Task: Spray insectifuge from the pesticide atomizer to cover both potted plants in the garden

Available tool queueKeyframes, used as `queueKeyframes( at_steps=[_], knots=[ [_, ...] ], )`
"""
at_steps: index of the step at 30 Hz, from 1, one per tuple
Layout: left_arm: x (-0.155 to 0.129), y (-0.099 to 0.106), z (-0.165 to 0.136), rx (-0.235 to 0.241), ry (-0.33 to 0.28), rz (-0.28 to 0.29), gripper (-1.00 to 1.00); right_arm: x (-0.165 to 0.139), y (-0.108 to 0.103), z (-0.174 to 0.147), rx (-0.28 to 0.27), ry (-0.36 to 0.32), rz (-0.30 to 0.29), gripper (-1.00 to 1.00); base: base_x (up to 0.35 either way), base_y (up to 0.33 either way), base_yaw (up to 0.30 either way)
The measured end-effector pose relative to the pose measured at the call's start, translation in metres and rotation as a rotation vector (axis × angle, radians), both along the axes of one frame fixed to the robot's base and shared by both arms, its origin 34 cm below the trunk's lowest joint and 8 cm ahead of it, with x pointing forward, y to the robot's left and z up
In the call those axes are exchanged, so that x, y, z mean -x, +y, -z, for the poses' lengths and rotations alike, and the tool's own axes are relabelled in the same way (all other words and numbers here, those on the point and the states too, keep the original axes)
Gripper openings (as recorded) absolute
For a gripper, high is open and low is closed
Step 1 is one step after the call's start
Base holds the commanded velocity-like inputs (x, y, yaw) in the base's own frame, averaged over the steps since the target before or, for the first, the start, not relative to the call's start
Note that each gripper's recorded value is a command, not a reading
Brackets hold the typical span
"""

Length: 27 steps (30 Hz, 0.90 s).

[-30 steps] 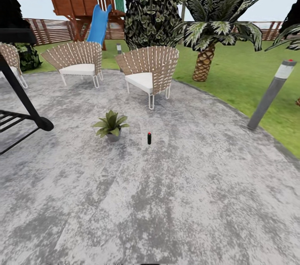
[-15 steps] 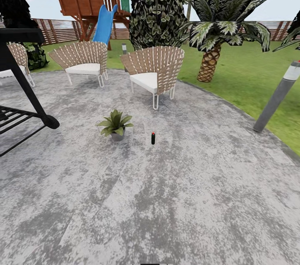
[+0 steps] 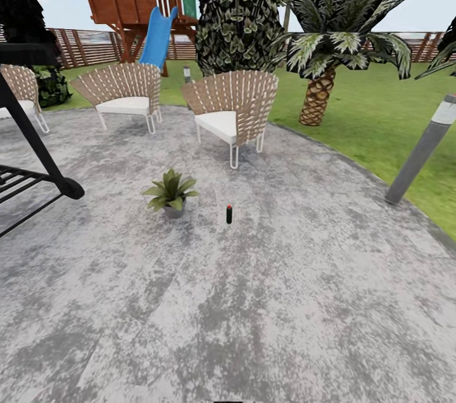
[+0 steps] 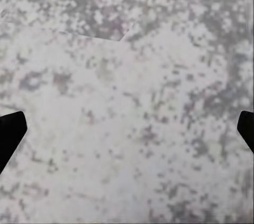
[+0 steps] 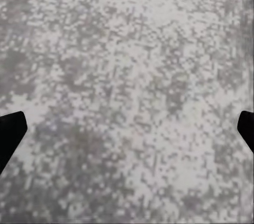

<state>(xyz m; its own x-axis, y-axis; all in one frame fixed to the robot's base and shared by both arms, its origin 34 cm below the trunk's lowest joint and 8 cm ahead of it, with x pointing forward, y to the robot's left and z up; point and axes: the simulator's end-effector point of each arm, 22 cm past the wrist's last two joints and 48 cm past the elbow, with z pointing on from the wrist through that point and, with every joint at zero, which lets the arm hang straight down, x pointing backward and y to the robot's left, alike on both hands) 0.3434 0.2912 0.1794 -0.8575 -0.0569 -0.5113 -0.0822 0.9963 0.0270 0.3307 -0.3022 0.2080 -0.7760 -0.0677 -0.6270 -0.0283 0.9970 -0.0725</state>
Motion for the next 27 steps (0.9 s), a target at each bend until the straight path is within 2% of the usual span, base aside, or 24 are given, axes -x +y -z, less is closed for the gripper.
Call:
queueKeyframes(
  at_steps=[14,27],
  knots=[
    [0.0,-0.0001,0.0,0.0,0.0,0.0,1.0,0.0,0.0,0.0,0.0,0.0,0.0,1.0,0.217,-0.2,0.0],
    [0.0,-0.0001,0.0001,0.0,0.0,0.0,1.0,0.0,0.0,0.0001,0.0,0.0,0.0,1.0,0.145,-0.249,0.0]
  ],
)
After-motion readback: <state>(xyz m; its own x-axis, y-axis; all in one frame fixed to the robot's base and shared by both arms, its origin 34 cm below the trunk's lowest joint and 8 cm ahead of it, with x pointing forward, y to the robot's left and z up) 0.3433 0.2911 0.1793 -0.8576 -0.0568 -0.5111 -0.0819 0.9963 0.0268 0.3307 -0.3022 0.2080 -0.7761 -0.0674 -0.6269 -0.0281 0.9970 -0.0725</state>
